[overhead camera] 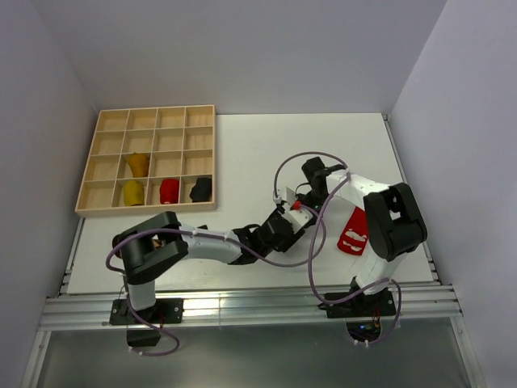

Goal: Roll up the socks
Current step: Pick up the sock at the center of the board.

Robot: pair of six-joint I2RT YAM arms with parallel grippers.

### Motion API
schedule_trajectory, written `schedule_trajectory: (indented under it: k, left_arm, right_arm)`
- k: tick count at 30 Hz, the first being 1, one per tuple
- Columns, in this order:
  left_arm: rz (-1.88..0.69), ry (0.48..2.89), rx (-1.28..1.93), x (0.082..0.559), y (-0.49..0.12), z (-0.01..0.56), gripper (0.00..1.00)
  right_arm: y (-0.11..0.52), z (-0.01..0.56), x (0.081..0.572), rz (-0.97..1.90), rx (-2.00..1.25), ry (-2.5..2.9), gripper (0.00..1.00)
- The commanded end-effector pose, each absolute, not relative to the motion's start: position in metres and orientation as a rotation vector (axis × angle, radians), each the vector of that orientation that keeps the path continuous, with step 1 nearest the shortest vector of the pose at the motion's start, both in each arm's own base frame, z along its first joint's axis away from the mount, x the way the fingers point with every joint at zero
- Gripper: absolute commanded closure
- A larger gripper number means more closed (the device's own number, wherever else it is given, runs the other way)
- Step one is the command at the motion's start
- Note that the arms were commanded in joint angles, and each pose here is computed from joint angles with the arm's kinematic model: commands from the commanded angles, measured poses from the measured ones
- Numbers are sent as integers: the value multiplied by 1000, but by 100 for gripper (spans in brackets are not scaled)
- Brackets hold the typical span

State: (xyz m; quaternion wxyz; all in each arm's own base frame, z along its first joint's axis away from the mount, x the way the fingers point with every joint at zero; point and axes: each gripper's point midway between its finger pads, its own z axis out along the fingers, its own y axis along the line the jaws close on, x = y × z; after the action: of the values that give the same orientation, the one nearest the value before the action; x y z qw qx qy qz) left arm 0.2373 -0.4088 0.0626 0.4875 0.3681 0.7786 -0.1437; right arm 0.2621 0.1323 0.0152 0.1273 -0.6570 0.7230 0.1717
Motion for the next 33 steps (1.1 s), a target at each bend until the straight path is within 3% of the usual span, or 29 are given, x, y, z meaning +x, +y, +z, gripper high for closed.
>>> schedule_trajectory:
  k: [1, 16, 29, 33]
  left_arm:
    - [-199, 1784, 965, 245, -419, 73, 38]
    - [-72, 1655, 1108, 259, -440, 60, 37]
    - [-232, 1701, 1333, 232, -463, 26, 40]
    - [-391, 1777, 1356, 221, -475, 18, 48]
  right_arm:
    - [118, 9, 240, 581, -1972, 2213, 86]
    - [108, 10, 227, 757, -2037, 2321, 86]
    - [108, 10, 228, 815, -2065, 2354, 86]
    - [112, 16, 225, 908, -2065, 2344, 86]
